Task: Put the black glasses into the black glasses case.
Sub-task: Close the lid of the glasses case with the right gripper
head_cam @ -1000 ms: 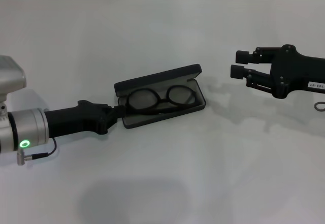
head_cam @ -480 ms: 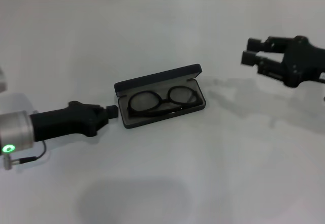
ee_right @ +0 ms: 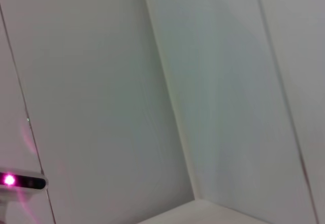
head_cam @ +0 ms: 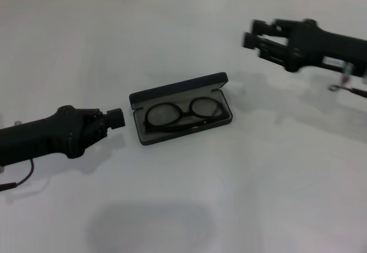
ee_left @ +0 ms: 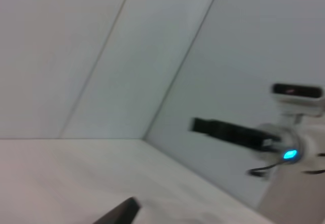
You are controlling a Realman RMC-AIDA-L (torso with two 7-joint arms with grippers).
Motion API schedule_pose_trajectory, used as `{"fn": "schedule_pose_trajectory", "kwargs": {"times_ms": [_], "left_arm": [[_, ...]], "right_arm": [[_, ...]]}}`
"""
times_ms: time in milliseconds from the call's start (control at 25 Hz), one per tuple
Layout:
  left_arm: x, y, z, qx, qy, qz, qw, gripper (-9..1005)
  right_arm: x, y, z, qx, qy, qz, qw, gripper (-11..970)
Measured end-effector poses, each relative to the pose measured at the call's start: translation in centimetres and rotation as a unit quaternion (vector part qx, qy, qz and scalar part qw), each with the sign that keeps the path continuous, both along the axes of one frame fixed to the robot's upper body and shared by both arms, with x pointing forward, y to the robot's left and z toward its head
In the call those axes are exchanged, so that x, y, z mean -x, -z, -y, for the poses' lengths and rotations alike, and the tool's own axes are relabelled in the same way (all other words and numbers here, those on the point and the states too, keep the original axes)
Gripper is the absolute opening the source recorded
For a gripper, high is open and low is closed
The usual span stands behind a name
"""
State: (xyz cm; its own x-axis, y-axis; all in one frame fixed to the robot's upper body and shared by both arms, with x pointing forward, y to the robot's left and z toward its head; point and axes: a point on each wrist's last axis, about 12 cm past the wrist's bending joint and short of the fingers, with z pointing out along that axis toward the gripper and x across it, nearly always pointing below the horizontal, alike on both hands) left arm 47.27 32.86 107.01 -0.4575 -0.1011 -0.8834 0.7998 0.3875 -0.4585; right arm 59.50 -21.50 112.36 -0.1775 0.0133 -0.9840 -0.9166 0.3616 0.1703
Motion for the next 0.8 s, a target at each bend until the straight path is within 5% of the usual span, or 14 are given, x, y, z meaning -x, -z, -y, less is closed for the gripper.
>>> {"fn": "schedule_pose_trajectory", "kwargs": {"times_ms": [400, 640, 800], "left_arm": [[-0.1, 0.2, 0.5, 0.018, -0.017, -0.010, 1.000, 122], [0.0, 0.6, 1.0, 0.019, -0.021, -0.008, 1.000, 373], [0.0, 0.7, 1.1, 0.020, -0.020, -0.007, 1.000, 504]], "right_arm": [[-5.1, -2.3, -8.9, 0.145, -0.027, -0.028, 0.989, 356], [-5.2, -1.8, -12.5, 0.200, -0.020, -0.021, 0.979, 356], [-5.1, -1.6, -13.6, 0.209, -0.011, -0.020, 0.978, 214]]}}
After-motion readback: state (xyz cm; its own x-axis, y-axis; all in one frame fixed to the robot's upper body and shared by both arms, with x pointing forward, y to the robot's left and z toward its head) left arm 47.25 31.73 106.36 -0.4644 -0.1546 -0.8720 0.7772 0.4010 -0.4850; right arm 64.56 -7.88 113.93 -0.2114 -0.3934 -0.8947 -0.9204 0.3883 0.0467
